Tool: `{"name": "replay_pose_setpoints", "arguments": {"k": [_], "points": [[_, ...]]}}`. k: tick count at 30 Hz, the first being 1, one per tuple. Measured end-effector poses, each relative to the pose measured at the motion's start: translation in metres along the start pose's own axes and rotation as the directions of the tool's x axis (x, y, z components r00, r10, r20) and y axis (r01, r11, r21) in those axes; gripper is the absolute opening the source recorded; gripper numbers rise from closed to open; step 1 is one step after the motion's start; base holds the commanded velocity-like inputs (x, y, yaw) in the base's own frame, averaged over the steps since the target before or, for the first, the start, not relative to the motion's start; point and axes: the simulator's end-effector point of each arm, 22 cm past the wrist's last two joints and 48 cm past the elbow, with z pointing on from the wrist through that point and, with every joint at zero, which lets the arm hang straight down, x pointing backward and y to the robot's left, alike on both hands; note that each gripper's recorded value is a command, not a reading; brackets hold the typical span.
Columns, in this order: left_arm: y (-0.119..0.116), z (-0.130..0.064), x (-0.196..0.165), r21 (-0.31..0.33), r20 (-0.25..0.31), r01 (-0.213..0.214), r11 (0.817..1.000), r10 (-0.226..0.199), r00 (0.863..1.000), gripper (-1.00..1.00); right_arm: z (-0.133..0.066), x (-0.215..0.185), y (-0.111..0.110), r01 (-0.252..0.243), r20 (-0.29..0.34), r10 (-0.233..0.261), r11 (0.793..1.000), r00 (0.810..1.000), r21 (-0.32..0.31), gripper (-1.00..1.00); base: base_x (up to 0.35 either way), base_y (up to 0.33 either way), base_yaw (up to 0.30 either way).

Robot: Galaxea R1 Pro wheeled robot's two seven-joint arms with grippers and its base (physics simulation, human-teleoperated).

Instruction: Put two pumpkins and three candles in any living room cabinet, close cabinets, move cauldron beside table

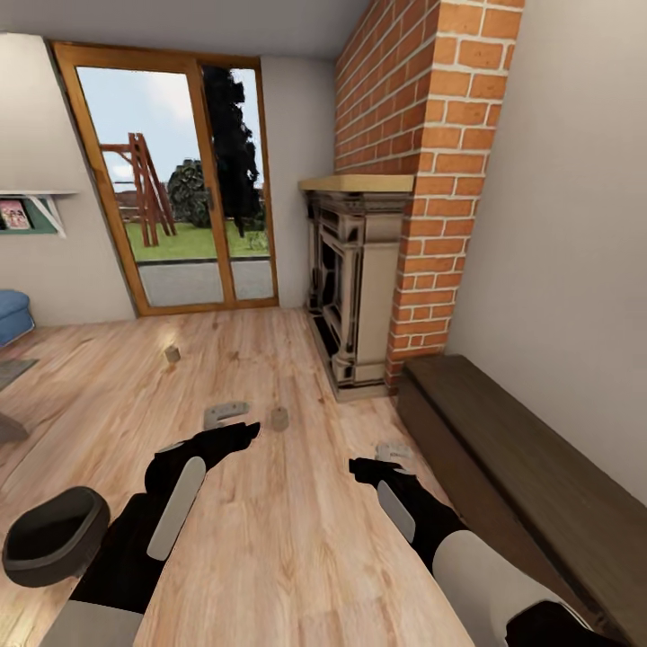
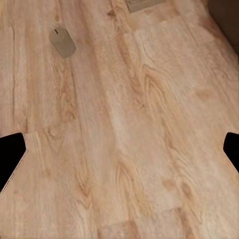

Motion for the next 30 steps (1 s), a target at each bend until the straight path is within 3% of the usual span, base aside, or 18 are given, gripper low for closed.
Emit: {"name": "replay_pose_setpoints", "arguments": {"k": [12, 30], "points": [[-0.0004, -0.0012, -0.0015, 0.001, 0.003, 0.0, 1.0, 0.0, 1.0, 1.0, -0.0012, -0.0016, 0.0013, 0.0, 0.003, 0.0, 1.0, 1.0, -0.001, 1.0, 0.336, 0.009, 0.287], [-0.0013, -0.0038, -0.0049, 0.003, 0.01, 0.0, 1.0, 0.0, 1.0, 1.0, -0.0036, -0.0054, 0.0019, 0.002, 0.01, -0.002, 1.0, 1.0, -0.001, 1.0, 0.311, 0.125, 0.287]]}}
